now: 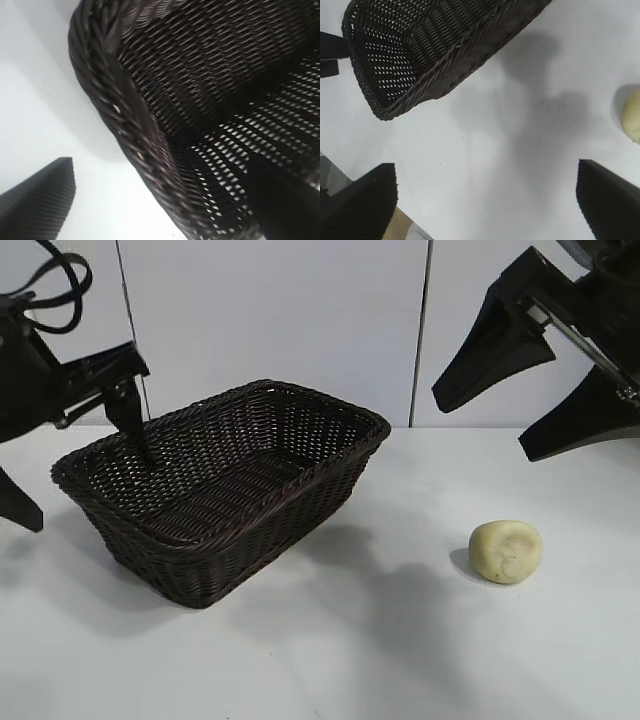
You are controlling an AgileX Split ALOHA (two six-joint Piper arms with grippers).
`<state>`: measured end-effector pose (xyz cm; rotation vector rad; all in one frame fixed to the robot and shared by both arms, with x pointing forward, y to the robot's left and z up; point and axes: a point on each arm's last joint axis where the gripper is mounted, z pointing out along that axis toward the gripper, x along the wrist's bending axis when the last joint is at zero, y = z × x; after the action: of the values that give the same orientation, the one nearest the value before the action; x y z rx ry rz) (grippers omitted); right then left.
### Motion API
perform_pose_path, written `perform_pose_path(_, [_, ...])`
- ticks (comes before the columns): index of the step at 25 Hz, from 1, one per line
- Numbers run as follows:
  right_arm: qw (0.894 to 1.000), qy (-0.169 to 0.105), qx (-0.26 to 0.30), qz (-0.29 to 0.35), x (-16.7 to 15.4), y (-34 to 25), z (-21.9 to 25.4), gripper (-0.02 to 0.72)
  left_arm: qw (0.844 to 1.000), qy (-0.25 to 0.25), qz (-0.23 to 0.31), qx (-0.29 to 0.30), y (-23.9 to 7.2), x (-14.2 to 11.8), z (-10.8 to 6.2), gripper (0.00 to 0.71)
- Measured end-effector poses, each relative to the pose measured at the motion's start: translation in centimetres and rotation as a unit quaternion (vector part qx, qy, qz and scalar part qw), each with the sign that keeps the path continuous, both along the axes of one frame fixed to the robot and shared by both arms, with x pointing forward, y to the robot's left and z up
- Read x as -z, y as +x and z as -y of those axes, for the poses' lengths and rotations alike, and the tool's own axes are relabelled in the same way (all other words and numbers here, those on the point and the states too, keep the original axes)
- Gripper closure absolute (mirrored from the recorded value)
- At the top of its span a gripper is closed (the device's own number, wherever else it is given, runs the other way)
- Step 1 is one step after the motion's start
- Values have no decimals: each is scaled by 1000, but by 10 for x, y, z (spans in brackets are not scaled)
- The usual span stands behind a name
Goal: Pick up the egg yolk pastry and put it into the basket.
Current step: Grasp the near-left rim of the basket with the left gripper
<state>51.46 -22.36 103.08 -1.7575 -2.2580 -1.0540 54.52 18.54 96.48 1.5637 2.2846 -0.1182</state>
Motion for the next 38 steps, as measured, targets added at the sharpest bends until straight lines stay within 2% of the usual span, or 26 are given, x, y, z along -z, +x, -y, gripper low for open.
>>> perform_pose_path(5, [1000,0,0,0,0,0,0,8,999,-4,-19,-49,10,24,2,46])
perform_pose_path(11, [1000,0,0,0,0,0,0,8,994,-23,0,-104,17,26,3,46])
perform_pose_path(22, [1000,0,0,0,0,0,0,8,993,-18,-27,-113,19,44,4,51])
perform_pose_path(23, [1000,0,0,0,0,0,0,8,993,-18,-28,-113,19,44,4,70])
perform_pose_path(25, [1000,0,0,0,0,0,0,8,993,-19,-28,-113,19,44,4,155])
perform_pose_path(28, [1000,0,0,0,0,0,0,8,993,-18,-31,-114,18,44,4,392])
perform_pose_path(31, [1000,-1,0,0,0,0,0,8,991,-25,-33,-125,19,44,4,581])
perform_pose_path(33, [1000,-1,0,0,0,0,0,8,992,-26,-30,-122,20,43,5,611])
perform_pose_path(38, [1000,-1,0,0,0,0,0,8,991,-31,-43,-123,18,42,7,611])
